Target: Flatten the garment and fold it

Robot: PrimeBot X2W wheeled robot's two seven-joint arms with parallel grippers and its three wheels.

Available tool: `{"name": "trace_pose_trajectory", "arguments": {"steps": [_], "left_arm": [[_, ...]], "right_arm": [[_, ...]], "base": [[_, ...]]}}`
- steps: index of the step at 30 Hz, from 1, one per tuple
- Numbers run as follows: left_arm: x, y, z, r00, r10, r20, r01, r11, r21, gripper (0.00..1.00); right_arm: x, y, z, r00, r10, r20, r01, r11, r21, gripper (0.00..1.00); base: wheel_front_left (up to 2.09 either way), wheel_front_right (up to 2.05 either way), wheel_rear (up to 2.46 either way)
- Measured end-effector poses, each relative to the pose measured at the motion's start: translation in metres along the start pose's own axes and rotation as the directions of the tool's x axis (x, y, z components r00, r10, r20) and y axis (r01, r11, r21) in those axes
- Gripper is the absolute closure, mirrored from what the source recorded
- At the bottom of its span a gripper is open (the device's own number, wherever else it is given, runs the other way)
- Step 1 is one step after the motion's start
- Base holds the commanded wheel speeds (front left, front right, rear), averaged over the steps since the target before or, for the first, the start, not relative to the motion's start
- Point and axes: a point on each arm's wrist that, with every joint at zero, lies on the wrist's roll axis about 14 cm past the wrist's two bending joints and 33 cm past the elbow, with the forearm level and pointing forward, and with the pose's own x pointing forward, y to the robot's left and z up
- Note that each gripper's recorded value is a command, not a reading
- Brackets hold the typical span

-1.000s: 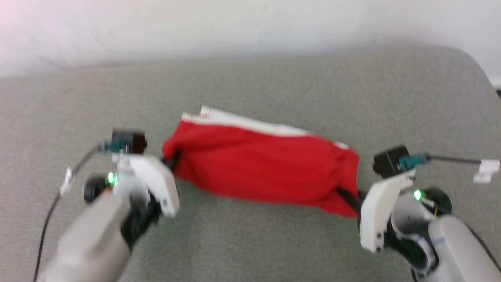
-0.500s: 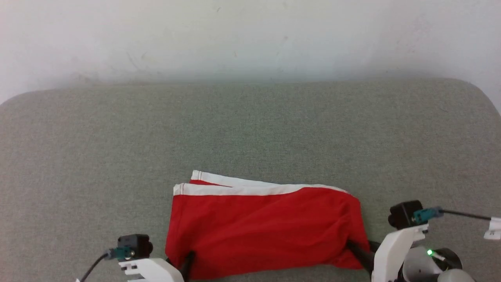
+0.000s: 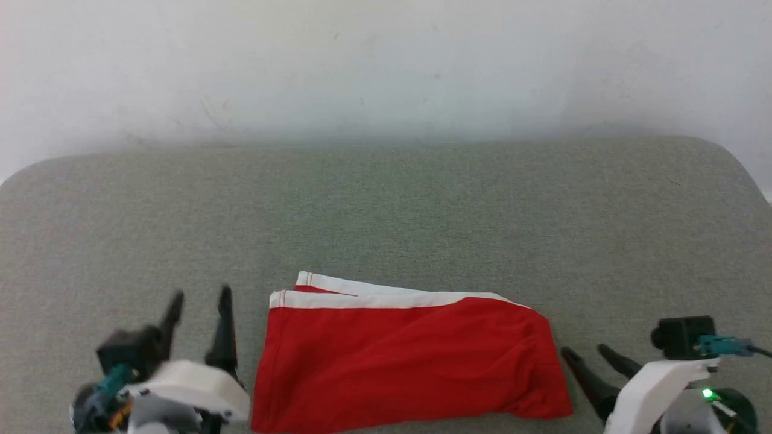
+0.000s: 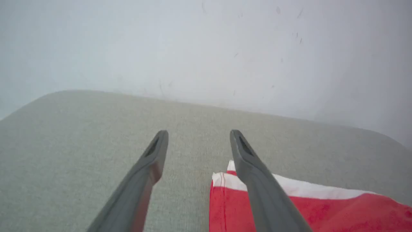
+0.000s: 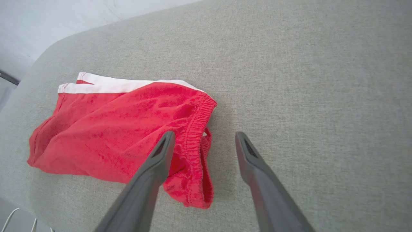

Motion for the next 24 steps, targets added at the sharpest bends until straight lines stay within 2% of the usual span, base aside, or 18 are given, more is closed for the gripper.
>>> {"name": "trace_pose_trajectory", "arguments": {"steps": [4,7,16,23,24], "left_arm": [[0.0,0.0,0.057,0.977,-0.001,0.214,-0.008,0.999,0.041,0.0],[-0.009,0.001,0.066,0.962,-0.001,0.273,-0.019,0.997,0.07,0.0],[-0.027,0.019,0.059,0.953,0.064,0.295,-0.09,0.993,0.074,0.0],[-0.035,0.032,0.044,0.959,0.109,0.263,-0.132,0.989,0.069,0.0],[-0.035,0.032,0.043,0.959,0.113,0.259,-0.134,0.989,0.067,0.0]], "right_arm": [[0.0,-0.014,0.001,0.998,-0.039,-0.052,0.039,0.999,-0.006,0.0],[0.01,-0.017,-0.001,0.993,-0.043,-0.112,0.042,0.999,-0.01,0.0],[0.053,0.0,-0.025,0.954,0.027,-0.297,-0.023,1.0,0.018,0.0],[0.073,0.016,-0.06,0.882,0.081,-0.464,-0.064,0.997,0.054,0.0],[0.074,0.018,-0.062,0.872,0.087,-0.482,-0.068,0.996,0.058,0.53]], "base": [[0.0,0.0,0.0],[0.0,0.0,0.0],[0.0,0.0,0.0],[0.0,0.0,0.0],[0.0,0.0,0.0]]}}
